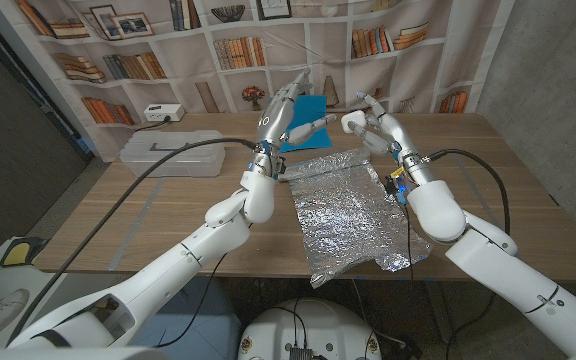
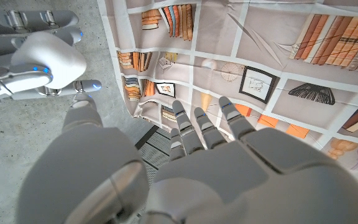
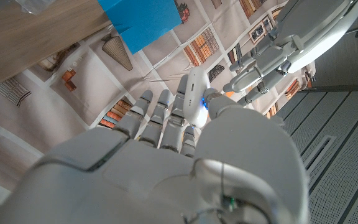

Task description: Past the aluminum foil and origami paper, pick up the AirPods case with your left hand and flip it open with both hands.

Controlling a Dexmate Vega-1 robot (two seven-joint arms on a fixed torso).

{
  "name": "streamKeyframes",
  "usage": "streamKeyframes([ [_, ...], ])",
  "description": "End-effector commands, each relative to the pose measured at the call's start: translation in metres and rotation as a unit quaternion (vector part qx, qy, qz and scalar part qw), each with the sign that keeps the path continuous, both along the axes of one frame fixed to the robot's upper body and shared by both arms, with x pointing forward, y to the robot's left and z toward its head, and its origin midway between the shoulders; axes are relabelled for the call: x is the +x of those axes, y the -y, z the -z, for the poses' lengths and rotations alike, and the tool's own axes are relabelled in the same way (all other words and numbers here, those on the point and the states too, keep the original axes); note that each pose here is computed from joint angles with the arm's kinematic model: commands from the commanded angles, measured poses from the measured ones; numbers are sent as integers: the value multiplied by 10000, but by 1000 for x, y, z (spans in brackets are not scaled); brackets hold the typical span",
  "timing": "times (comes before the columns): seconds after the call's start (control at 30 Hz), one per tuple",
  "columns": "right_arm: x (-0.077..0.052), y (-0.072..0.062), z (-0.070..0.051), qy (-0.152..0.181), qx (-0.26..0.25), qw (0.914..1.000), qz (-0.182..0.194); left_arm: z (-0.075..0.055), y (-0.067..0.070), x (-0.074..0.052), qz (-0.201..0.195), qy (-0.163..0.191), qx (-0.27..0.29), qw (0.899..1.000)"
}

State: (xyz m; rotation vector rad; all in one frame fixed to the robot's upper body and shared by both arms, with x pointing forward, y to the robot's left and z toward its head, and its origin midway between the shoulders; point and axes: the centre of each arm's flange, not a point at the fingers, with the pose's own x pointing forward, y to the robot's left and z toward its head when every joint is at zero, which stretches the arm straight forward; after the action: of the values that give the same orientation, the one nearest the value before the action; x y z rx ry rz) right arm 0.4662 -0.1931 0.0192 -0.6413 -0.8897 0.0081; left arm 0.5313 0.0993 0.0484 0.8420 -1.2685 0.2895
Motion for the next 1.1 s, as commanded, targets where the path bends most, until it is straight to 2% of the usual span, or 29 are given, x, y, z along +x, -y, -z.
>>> streamKeyframes([
  [0.03, 0, -4, -1, 75, -69, 9999, -11, 0, 4, 5, 33, -55, 75, 10000],
  [0.53, 4, -6, -2, 94, -158, 9998, -5, -1, 9, 11, 107, -75, 96, 9999],
  [0.67, 4, -5, -2, 148, -194, 9996, 118, -1, 12, 12, 146, -85, 95, 9998],
  [1.1, 3, -5, 0, 203, -211, 9996, -24, -1, 19, 16, 166, -125, 139, 9997],
])
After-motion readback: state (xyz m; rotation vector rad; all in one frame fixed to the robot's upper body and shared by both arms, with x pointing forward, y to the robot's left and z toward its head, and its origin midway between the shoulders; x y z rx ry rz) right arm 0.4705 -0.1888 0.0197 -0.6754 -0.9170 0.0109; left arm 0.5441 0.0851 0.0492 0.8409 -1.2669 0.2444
